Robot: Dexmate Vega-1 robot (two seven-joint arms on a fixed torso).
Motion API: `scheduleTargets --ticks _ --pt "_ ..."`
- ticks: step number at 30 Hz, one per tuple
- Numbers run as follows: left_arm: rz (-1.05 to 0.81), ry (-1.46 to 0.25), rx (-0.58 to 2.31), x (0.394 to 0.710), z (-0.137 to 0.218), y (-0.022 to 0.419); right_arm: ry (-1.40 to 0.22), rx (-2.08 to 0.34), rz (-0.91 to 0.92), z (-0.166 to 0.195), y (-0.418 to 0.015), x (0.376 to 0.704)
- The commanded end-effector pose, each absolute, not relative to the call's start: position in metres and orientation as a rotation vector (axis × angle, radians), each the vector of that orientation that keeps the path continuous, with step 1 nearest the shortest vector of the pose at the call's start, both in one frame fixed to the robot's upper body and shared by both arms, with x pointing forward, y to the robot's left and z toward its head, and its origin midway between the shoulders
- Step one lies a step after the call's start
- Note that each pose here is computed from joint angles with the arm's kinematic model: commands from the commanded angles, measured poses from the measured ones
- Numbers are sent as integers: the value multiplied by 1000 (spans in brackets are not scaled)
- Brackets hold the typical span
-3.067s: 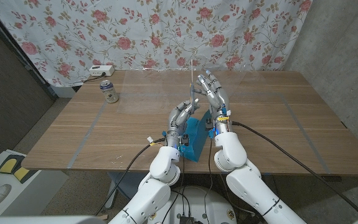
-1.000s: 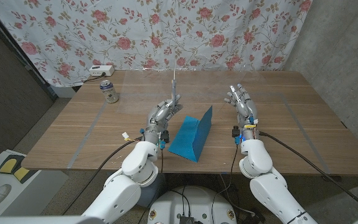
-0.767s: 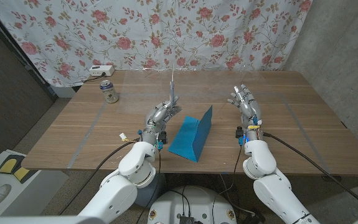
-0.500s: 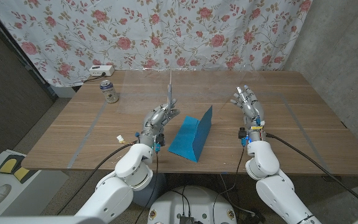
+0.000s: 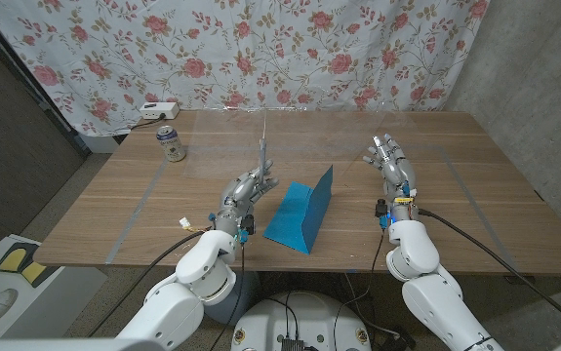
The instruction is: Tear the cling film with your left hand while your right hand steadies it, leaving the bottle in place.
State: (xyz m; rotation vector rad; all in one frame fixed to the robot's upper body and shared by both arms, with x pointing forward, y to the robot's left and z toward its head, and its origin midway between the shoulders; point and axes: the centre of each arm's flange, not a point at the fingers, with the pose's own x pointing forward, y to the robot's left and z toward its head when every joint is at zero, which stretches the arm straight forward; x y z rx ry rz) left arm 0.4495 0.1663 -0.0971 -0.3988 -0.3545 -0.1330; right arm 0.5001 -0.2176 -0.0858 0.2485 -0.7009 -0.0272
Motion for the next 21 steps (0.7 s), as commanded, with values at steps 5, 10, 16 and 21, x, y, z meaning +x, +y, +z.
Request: scheduleTargets --ticks 5,10,16,21 --pt "-96 -355 -339 451 -100 174 -689 251 -26 -84 -211 504" --pt "-93 -346 -330 452 -103 177 -687 249 -20 -84 -208 505" --pt "-69 -353 -315 453 -106 179 -681 251 -13 -83 -204 508" --pt "-39 -371 -307 454 -107 184 -681 252 -10 -83 -202 509"
